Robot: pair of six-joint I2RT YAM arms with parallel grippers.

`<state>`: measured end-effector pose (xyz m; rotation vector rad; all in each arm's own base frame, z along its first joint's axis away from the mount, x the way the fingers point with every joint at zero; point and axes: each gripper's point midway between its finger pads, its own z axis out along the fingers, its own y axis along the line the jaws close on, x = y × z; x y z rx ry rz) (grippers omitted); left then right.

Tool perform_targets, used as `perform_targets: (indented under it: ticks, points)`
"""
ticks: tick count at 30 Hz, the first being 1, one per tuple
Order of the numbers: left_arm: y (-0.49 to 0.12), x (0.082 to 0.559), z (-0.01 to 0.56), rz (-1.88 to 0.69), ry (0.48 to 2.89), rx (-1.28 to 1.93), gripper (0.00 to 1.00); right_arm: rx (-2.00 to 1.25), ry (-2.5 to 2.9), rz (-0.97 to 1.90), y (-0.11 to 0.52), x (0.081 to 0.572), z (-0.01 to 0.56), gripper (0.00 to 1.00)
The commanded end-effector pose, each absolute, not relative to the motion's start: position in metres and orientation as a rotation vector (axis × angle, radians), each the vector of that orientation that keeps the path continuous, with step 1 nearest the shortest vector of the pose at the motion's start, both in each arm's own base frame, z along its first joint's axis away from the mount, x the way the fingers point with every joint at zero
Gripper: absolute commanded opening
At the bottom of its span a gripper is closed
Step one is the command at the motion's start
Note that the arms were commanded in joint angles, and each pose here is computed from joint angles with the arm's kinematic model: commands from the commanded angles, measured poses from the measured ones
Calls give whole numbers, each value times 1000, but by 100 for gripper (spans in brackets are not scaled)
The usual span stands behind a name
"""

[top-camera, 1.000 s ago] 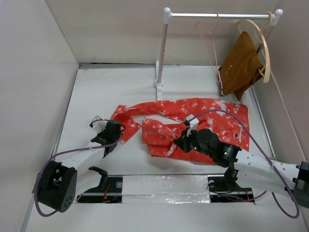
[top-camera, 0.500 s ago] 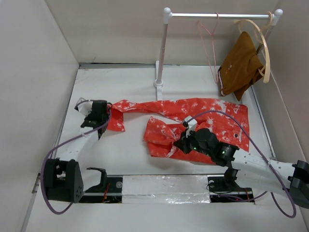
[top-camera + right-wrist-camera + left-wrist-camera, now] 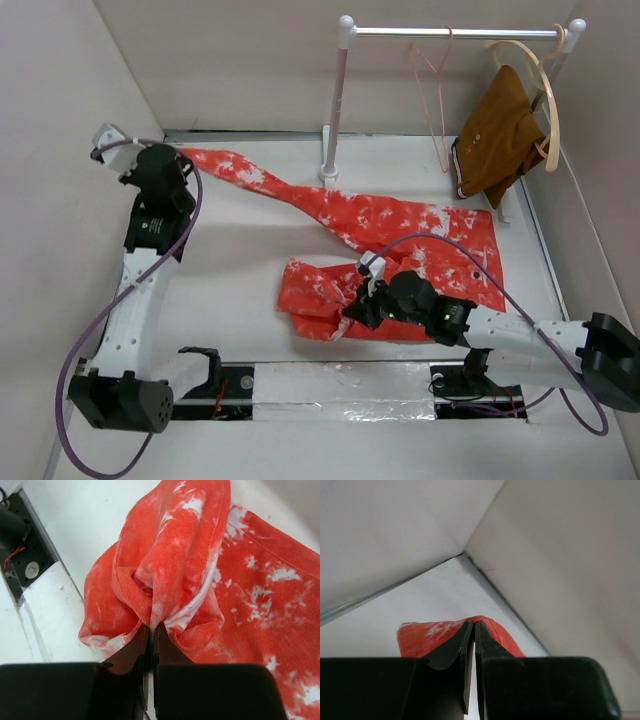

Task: Place the trousers on the hanger
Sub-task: Flatten out the trousers at the center of the board.

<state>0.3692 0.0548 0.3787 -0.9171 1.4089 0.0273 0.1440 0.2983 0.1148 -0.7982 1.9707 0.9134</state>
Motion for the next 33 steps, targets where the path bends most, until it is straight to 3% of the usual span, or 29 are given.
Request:
perform_targets:
  ticks: [1, 2, 5, 6, 8, 9, 19, 24, 30, 31, 33]
  points:
    - [87, 351, 298, 240, 1491, -995, 3, -828, 1865, 995, 318, 141, 136, 0]
    - [97, 343, 252, 297, 1543, -1028, 3, -830, 1865, 993, 318, 141, 135, 0]
    - [97, 336, 196, 274, 1563, -1135, 8, -839, 1874, 988, 319, 139, 132, 0]
    - [94, 332, 178, 278, 1603, -1170, 37, -842, 1878, 987, 319, 138, 131, 0]
    - [89, 325, 153, 241, 1612, -1271, 70, -840, 1881, 979, 317, 139, 131, 0]
    - [88, 323, 149, 229, 1614, -1284, 73, -837, 1884, 974, 316, 139, 131, 0]
    - [83, 304, 141, 110, 1554, -1278, 69, -850, 1908, 932, 308, 139, 126, 0]
    - [88, 337, 130, 194, 1657, -1300, 69, -978, 1866, 1064, 329, 119, 134, 0]
    - [7, 381, 155, -122, 1712, -1097, 53, -1052, 1788, 1265, 393, 91, 159, 0]
    - [-16, 380, 160, -177, 1729, -1037, 53, -1062, 1731, 1300, 410, 88, 182, 7]
    - [-32, 373, 162, -189, 1744, -966, 53, -1180, 1753, 1268, 425, 74, 173, 21]
